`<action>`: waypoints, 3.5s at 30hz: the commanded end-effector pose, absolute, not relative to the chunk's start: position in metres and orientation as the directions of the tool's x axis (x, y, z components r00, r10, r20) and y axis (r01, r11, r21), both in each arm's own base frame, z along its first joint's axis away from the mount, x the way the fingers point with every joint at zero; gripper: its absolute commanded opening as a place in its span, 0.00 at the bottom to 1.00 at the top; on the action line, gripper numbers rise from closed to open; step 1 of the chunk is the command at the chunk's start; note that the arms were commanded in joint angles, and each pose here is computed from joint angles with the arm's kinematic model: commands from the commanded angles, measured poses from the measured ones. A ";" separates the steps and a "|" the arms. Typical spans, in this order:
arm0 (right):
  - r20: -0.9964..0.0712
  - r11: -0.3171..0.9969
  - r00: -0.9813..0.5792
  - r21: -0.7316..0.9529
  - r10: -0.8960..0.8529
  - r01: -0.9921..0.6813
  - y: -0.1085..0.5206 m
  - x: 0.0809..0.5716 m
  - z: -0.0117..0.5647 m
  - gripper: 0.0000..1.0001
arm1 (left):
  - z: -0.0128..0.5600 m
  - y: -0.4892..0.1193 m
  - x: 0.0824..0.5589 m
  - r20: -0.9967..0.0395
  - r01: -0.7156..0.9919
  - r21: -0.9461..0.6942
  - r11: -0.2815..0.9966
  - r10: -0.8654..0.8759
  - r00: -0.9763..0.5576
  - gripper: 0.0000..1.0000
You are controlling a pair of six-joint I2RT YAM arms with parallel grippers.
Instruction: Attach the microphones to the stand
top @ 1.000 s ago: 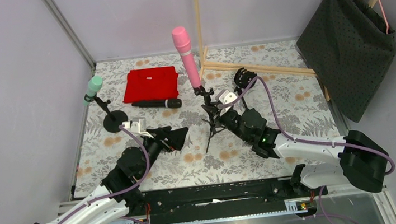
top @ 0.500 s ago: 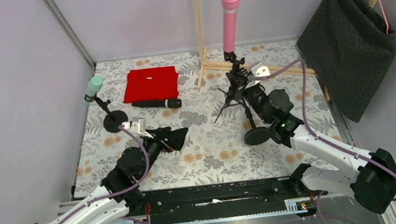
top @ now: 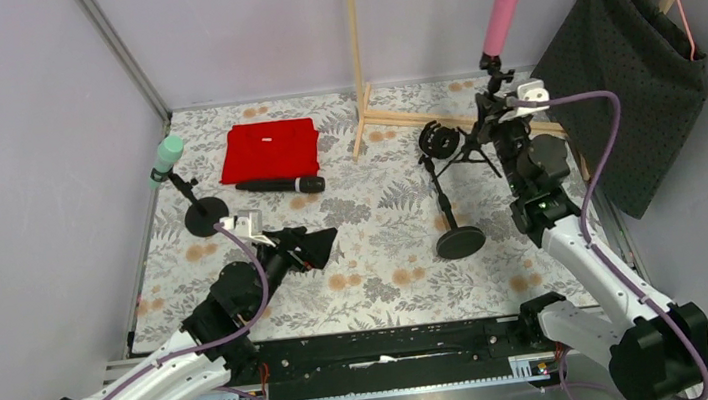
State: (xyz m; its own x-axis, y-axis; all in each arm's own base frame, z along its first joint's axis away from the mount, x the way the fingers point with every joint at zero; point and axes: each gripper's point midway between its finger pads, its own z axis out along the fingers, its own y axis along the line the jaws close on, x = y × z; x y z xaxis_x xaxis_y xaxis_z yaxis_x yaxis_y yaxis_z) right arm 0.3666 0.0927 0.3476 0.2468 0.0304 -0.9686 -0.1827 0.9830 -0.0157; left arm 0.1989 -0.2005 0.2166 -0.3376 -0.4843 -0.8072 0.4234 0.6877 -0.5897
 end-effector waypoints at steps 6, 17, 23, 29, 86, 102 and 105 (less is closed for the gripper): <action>-0.913 0.998 0.407 0.025 0.044 -0.051 0.027 0.361 0.394 0.00 | 0.224 -0.206 0.199 -0.806 0.446 -0.592 0.671 -0.487 -0.337 0.99; -0.912 0.999 0.409 0.003 -0.013 0.038 -0.003 0.368 0.367 0.00 | 0.223 -0.211 0.197 -0.814 0.496 -0.580 0.646 -0.490 -0.314 0.99; -0.913 0.997 0.407 0.012 -0.022 0.080 -0.013 0.368 0.351 0.00 | 0.225 -0.217 0.198 -0.823 0.519 -0.566 0.641 -0.479 -0.306 0.99; -0.913 0.995 0.407 0.032 -0.011 0.099 -0.021 0.368 0.338 0.00 | 0.227 -0.218 0.200 -0.830 0.532 -0.553 0.641 -0.478 -0.287 0.99; -0.923 0.998 0.384 0.019 -0.003 0.053 -0.015 0.348 0.265 0.53 | 0.218 -0.223 0.203 -0.835 0.544 -0.543 0.640 -0.477 -0.273 0.99; -0.920 0.996 0.380 0.079 0.092 -0.048 0.002 0.331 0.265 0.74 | 0.205 -0.222 0.206 -0.830 0.493 -0.558 0.668 -0.456 -0.322 0.99; -0.923 0.995 0.372 0.080 0.097 -0.061 0.004 0.328 0.264 0.76 | 0.202 -0.223 0.206 -0.823 0.483 -0.569 0.666 -0.460 -0.334 0.99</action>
State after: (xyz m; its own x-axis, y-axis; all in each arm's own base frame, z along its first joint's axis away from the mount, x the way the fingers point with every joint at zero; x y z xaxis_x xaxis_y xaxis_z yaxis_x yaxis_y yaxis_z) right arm 0.3341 -0.0011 0.2564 0.3502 0.0726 -0.9339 -0.0256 0.9974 0.0679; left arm 0.2023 -0.2225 0.1895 -0.3427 -0.4181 -0.8413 0.4940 0.6815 -0.5399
